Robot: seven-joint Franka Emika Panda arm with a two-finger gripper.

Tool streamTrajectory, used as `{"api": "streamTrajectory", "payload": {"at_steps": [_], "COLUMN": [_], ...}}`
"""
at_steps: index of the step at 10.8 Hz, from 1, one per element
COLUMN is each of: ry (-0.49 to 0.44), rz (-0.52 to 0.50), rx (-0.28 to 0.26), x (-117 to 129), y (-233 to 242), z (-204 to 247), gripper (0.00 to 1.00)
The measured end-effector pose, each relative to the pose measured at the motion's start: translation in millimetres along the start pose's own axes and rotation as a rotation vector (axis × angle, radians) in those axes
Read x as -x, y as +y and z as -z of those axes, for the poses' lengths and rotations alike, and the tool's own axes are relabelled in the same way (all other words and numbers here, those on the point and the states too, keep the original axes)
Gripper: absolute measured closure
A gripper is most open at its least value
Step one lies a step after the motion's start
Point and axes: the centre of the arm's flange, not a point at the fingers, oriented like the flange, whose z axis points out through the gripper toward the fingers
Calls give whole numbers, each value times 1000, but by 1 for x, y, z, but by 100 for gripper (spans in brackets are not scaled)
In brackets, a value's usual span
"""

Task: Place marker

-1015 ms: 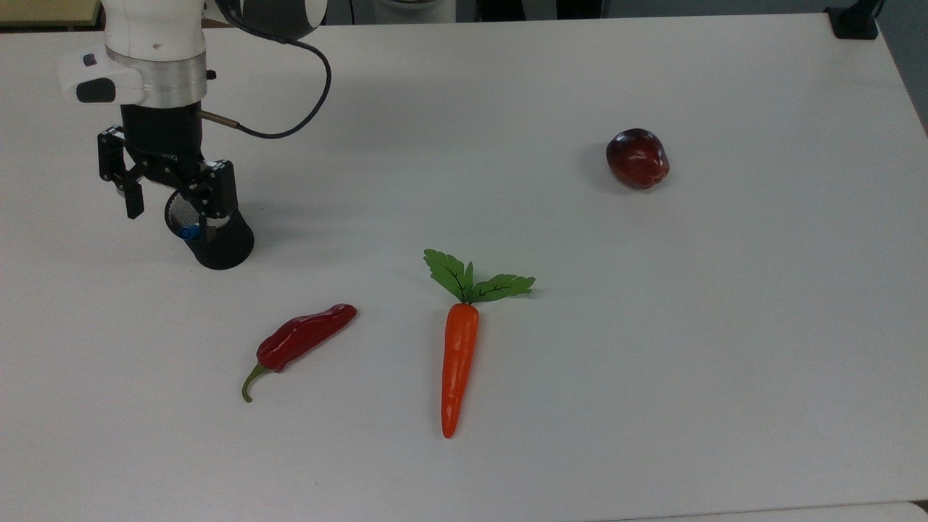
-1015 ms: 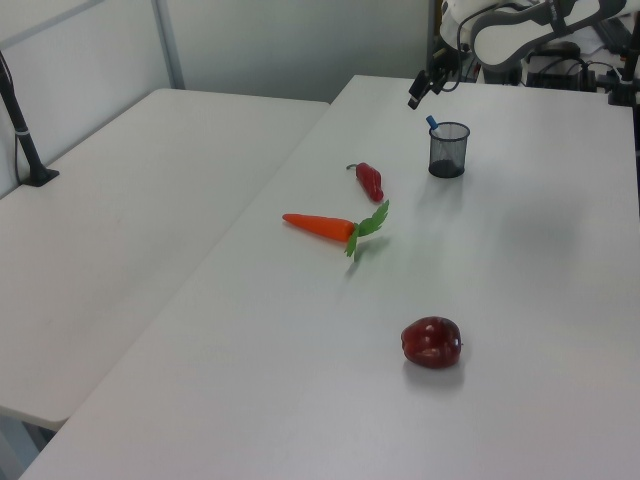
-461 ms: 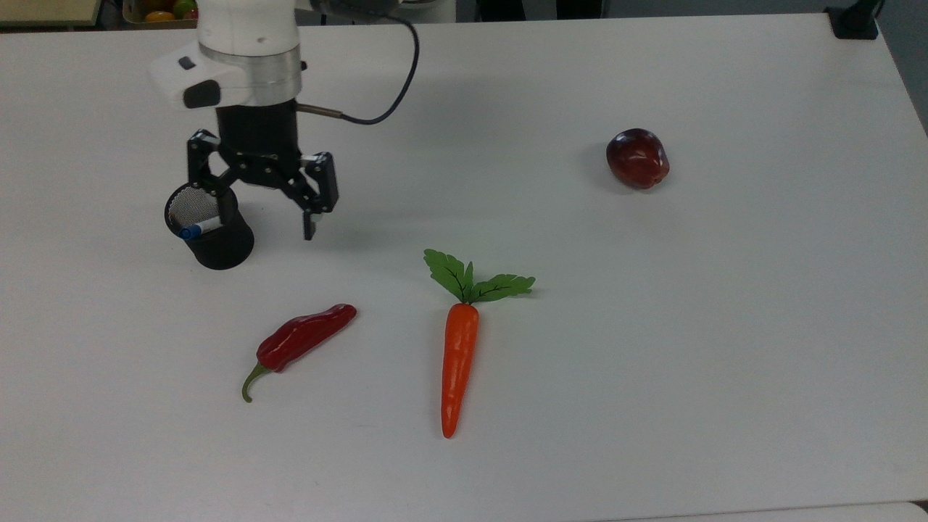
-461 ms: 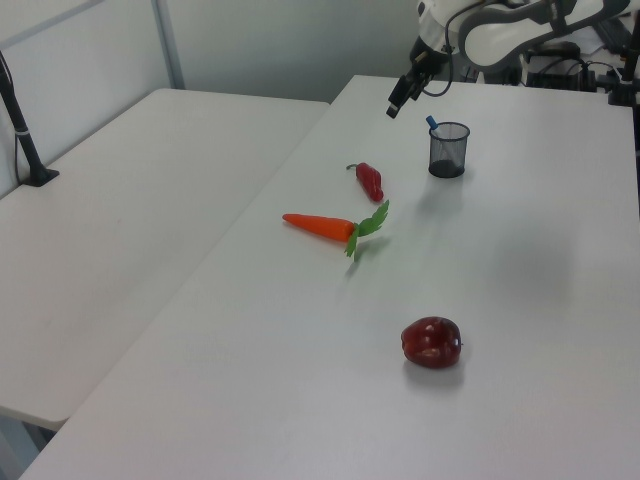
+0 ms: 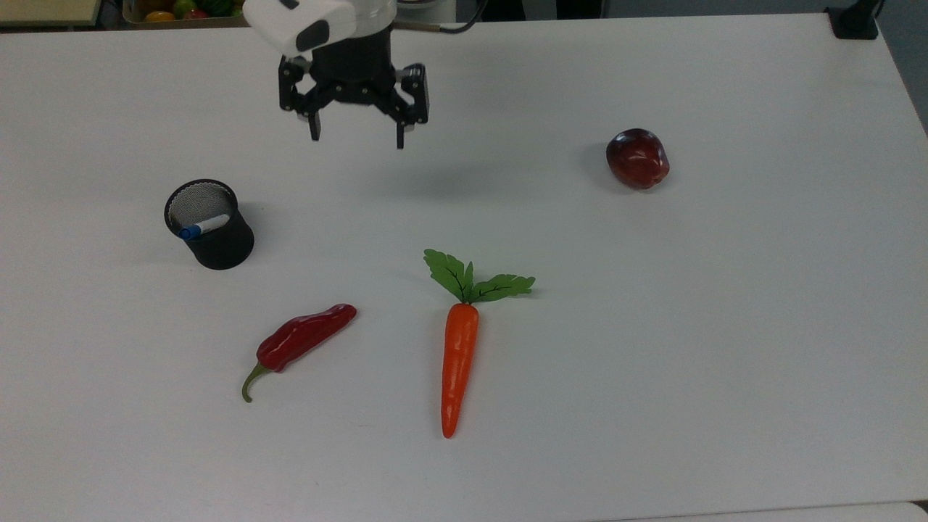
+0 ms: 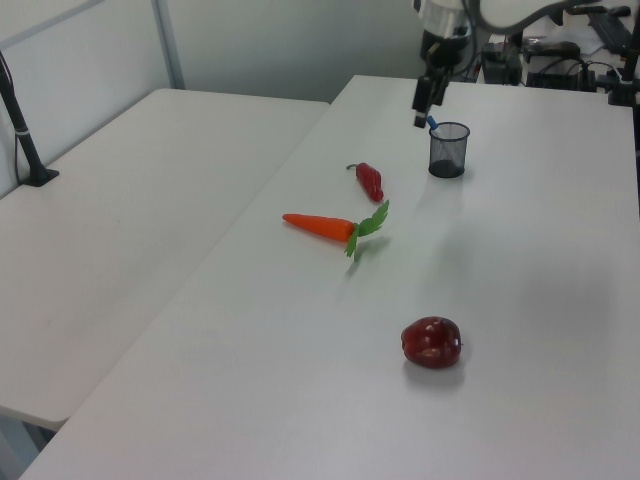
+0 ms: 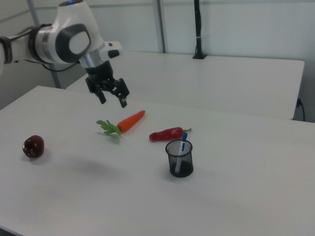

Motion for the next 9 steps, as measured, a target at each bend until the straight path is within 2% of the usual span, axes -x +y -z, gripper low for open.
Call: {"api": "streamTrajectory", "payload": {"at_steps": [4, 9], "ry": [-143, -143], "rz": [94, 74], "rx": [5, 6], "x": [49, 56], "y": [-14, 3], "z": [64, 77], "gripper": [0, 0]}}
